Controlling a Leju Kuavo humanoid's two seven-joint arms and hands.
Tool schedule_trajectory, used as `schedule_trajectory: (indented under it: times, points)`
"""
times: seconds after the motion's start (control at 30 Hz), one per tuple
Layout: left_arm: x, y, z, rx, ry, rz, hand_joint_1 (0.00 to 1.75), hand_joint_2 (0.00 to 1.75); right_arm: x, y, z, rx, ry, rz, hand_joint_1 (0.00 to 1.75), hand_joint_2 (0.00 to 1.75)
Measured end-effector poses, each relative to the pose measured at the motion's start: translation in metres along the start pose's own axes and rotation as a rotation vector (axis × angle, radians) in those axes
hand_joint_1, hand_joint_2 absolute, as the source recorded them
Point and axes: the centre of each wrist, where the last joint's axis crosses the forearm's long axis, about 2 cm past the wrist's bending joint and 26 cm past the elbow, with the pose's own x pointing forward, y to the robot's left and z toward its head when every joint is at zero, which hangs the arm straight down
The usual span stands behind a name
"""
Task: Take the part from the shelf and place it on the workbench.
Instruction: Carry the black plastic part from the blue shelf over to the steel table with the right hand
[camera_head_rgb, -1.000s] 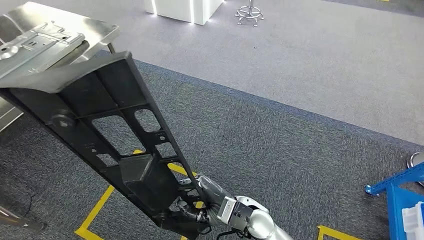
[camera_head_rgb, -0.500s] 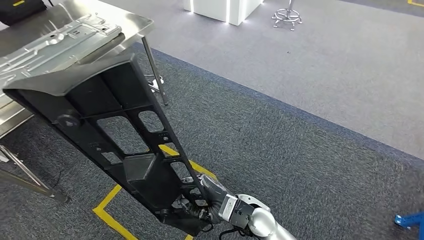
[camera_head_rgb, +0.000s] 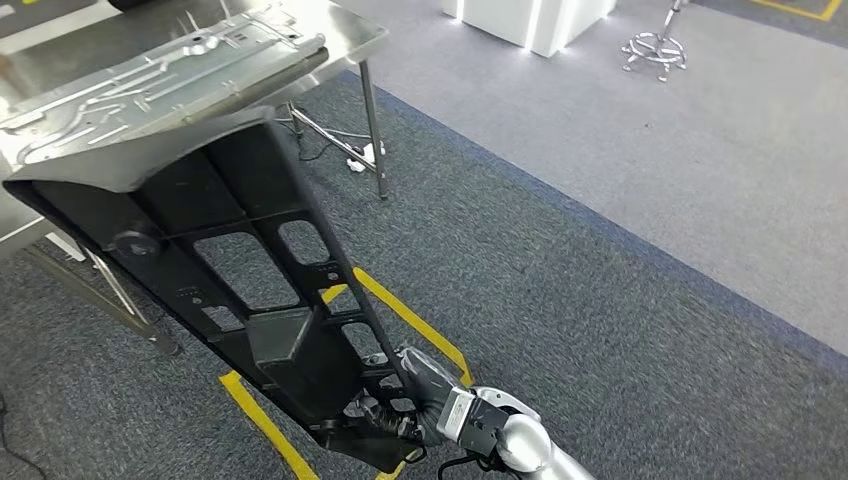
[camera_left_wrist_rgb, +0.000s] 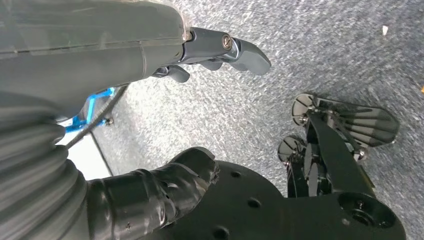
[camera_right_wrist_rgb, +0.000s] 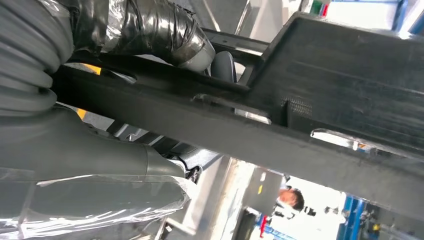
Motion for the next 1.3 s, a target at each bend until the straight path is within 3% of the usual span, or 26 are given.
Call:
schedule_trajectory:
  times: [1.3]
  points:
    - [0.0007, -0.0008, 0.0000, 0.002, -0.009, 0.014, 0.00, 1.75, -0.0005, 0.0005, 0.0047, -0.005, 0.006, -0.025, 1.75, 1.75]
